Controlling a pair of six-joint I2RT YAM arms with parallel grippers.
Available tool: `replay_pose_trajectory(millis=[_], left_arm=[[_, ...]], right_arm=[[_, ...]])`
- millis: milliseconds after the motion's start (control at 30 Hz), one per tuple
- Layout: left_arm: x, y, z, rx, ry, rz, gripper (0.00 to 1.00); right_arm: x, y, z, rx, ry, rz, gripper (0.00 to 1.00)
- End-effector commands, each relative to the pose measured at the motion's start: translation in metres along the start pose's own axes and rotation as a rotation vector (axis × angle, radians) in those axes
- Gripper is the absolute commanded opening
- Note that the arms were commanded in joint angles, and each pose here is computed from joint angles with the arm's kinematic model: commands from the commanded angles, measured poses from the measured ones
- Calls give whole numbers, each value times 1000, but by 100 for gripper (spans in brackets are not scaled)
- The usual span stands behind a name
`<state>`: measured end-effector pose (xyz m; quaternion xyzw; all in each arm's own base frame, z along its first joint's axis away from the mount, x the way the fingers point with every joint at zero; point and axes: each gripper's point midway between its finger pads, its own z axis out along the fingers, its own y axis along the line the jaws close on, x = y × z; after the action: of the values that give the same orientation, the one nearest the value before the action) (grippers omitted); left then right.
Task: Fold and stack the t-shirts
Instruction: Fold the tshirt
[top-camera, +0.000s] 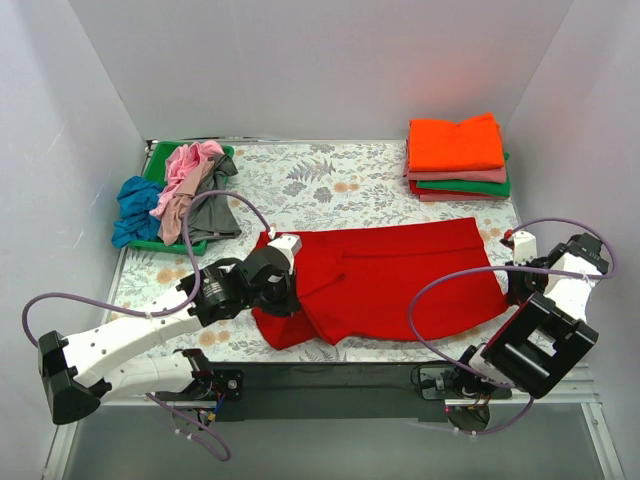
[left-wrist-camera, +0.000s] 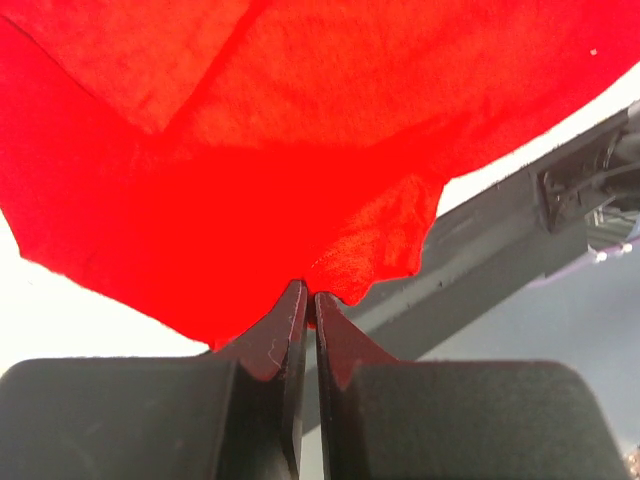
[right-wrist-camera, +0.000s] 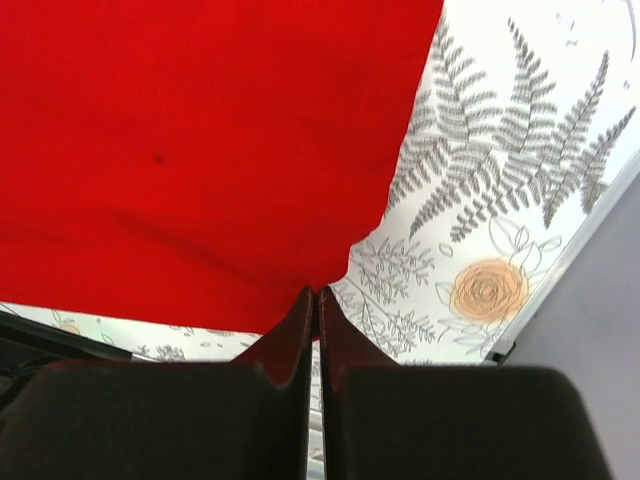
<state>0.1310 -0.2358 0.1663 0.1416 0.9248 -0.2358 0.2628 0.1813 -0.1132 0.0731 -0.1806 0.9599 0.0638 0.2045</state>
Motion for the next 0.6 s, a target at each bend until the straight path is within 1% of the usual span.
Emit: replay_pose_trajectory(millis=[0, 300, 367, 567], left_arm=[[-27, -10, -4, 54, -69, 32, 0], [-74, 16, 5, 24, -160, 15, 0], [-80, 18, 7, 34, -162, 21, 0], [-102, 31, 14, 53, -189, 3, 0]], right_arm=[[-32, -10, -7, 15, -85, 9, 1], [-64, -19, 3, 8, -111, 18, 1], [-69, -21, 8, 6, -113, 30, 1], [-72, -30, 20, 8, -101, 70, 1]])
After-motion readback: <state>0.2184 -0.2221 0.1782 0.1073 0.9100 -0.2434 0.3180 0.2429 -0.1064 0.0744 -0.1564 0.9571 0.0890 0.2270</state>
